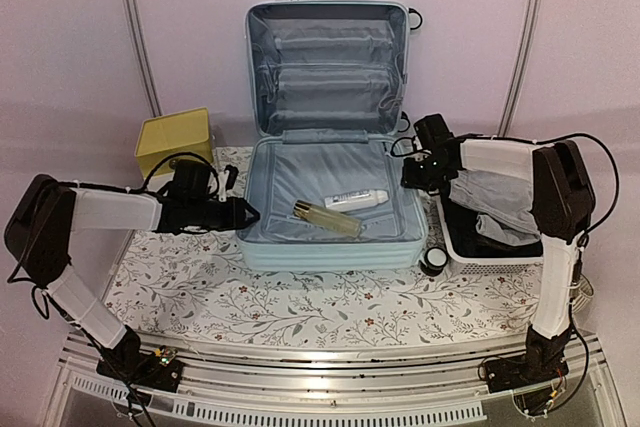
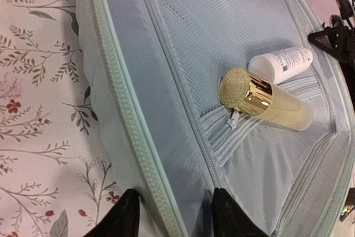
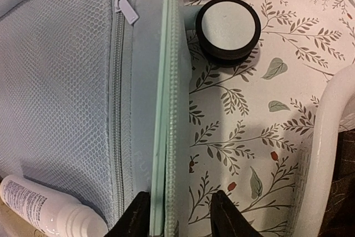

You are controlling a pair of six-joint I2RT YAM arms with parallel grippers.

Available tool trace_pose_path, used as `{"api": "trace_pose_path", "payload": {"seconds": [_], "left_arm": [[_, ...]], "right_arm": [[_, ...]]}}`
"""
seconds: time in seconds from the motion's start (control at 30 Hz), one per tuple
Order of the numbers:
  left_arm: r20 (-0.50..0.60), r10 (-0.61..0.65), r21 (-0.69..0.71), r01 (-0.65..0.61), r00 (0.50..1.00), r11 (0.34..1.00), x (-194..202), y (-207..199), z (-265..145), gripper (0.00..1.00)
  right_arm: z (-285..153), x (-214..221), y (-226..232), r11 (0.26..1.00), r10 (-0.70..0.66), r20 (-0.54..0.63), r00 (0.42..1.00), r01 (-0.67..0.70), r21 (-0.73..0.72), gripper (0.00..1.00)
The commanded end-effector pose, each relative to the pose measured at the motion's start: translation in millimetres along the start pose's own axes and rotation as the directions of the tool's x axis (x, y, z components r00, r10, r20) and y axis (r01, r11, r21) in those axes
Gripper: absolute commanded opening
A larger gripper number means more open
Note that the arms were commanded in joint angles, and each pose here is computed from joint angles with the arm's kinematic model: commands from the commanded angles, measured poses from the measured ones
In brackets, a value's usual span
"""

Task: Open, take out, and arrange the luggage
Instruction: Move the opened luggage to the center of the board, then open the drawer of the storage box.

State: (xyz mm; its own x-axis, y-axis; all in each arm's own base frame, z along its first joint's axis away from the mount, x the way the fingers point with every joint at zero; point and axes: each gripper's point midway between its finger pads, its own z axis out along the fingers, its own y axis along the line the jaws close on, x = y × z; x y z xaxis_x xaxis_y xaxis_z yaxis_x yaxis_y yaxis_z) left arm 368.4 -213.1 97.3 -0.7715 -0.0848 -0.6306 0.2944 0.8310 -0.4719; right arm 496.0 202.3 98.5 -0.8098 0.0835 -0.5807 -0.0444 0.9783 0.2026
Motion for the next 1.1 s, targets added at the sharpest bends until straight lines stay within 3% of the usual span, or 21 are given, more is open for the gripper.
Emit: {"api": "trace_pose_path", "payload": {"seconds": [0.0, 0.13, 0.37, 0.53, 0.87, 1.07], "left_arm": [[0.011, 0.069, 0.11, -0.07, 0.998, 0.991, 0, -36, 7, 0.52], [0.04, 0.069, 0.084, -0.072, 0.997, 0.994, -7, -36, -1, 0.72], [0.098, 0.084, 0.017, -0.086, 0.992, 0.996, -22, -33, -24, 0.97], [0.165, 0.108, -0.059, -0.099, 0.98, 0.993, -38, -31, -54, 0.98], [0.363, 0.148, -0.134, -0.106, 0.92, 0.985, -61, -34, -134, 0.98], [0.456, 0.167, -0.137, -0.117, 0.874, 0.984, -48, -28, -159, 0.98]], "right_arm": [[-20, -9, -6, 0.999, -0.034, 0.024, 0.999, 0.034, 0.013, 0.4], [-31, -17, -1, 0.998, -0.054, 0.048, 0.997, 0.055, -0.01, 0.51], [-61, -34, 14, 0.992, -0.1, 0.102, 0.99, 0.107, -0.068, 0.72], [-85, -43, 29, 0.982, -0.137, 0.147, 0.98, 0.154, -0.114, 1.0], [-143, -57, 58, 0.93, -0.18, 0.324, 0.929, 0.268, -0.251, 0.99], [-187, -47, 51, 0.911, -0.149, 0.478, 0.866, 0.308, -0.273, 0.99]]}}
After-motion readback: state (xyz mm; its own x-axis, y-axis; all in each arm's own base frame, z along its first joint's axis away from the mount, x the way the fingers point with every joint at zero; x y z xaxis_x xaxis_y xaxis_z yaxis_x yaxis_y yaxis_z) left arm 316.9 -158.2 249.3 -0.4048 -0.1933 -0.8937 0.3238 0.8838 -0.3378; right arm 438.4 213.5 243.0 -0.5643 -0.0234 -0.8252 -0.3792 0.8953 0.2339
